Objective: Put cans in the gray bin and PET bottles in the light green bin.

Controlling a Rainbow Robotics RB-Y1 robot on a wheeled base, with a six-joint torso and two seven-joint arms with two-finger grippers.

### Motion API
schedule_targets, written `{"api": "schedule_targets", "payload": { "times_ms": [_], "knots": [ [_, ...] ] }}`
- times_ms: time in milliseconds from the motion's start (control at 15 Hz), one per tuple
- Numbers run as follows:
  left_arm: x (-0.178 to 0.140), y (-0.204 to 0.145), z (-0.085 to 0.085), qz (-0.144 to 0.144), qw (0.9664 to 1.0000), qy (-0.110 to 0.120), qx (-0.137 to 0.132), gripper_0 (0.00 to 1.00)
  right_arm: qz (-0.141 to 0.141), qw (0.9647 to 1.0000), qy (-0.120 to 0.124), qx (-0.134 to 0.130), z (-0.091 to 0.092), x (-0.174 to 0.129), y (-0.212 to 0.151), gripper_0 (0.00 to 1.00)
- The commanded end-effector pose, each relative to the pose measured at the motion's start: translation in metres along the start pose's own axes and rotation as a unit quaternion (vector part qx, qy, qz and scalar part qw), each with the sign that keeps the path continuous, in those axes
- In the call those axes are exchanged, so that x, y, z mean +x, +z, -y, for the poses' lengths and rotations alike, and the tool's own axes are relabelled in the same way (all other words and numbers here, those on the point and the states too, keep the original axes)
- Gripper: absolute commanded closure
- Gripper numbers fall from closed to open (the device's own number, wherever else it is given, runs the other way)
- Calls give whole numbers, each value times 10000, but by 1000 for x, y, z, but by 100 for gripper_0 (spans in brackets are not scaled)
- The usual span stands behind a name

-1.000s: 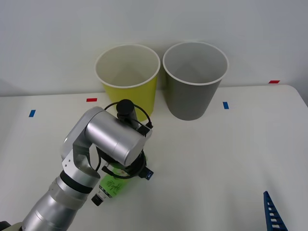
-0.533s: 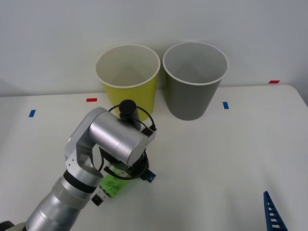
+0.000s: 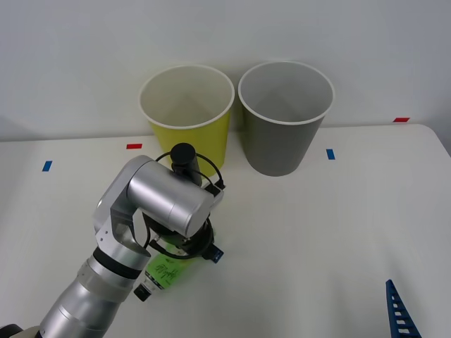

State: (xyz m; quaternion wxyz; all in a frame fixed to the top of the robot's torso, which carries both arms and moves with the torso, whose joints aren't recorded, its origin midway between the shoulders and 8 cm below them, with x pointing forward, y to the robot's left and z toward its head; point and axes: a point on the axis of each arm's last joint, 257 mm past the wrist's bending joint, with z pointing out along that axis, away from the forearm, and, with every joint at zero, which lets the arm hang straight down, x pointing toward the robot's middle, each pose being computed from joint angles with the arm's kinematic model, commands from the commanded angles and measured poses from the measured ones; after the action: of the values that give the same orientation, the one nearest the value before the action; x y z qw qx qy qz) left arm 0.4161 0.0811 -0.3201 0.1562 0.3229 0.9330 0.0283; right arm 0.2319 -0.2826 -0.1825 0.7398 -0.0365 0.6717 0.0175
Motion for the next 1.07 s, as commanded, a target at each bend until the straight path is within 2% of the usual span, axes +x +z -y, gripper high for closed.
{"api": "schedule_targets", "payload": {
  "times_ms": [67, 267, 333, 400, 467, 533, 600, 733, 1067],
  "knots": [
    [0, 0, 0, 1, 10000, 4, -13, 12, 0, 10000, 0, 0, 0, 0, 0, 0],
    [0, 1, 0, -8, 10000, 40, -11, 15, 0, 10000, 0, 0, 0, 0, 0, 0],
    [-2, 1, -1, 31, 10000, 31, -23, 30, 0, 10000, 0, 0, 0, 0, 0, 0],
    [-4, 0, -2, 67, 10000, 23, -42, 50, 0, 10000, 0, 0, 0, 0, 0, 0],
    [-5, 1, -1, 98, 9999, 47, -37, 87, 0, 10000, 0, 0, 0, 0, 0, 0],
    [-6, 1, -1, 109, 9999, 54, -31, 96, 0, 10000, 0, 0, 0, 0, 0, 0],
    [-6, 1, -1, 116, 9999, 68, -39, 100, 0, 10000, 0, 0, 0, 0, 0, 0],
    [-11, 0, 0, 199, 9998, 79, -32, 100, 0, 10000, 0, 0, 0, 0, 0, 0],
    [-20, -5, 4, 496, 9982, 267, -221, 100, 0, 10000, 0, 0, 0, 0, 0, 0]
  ]
}}
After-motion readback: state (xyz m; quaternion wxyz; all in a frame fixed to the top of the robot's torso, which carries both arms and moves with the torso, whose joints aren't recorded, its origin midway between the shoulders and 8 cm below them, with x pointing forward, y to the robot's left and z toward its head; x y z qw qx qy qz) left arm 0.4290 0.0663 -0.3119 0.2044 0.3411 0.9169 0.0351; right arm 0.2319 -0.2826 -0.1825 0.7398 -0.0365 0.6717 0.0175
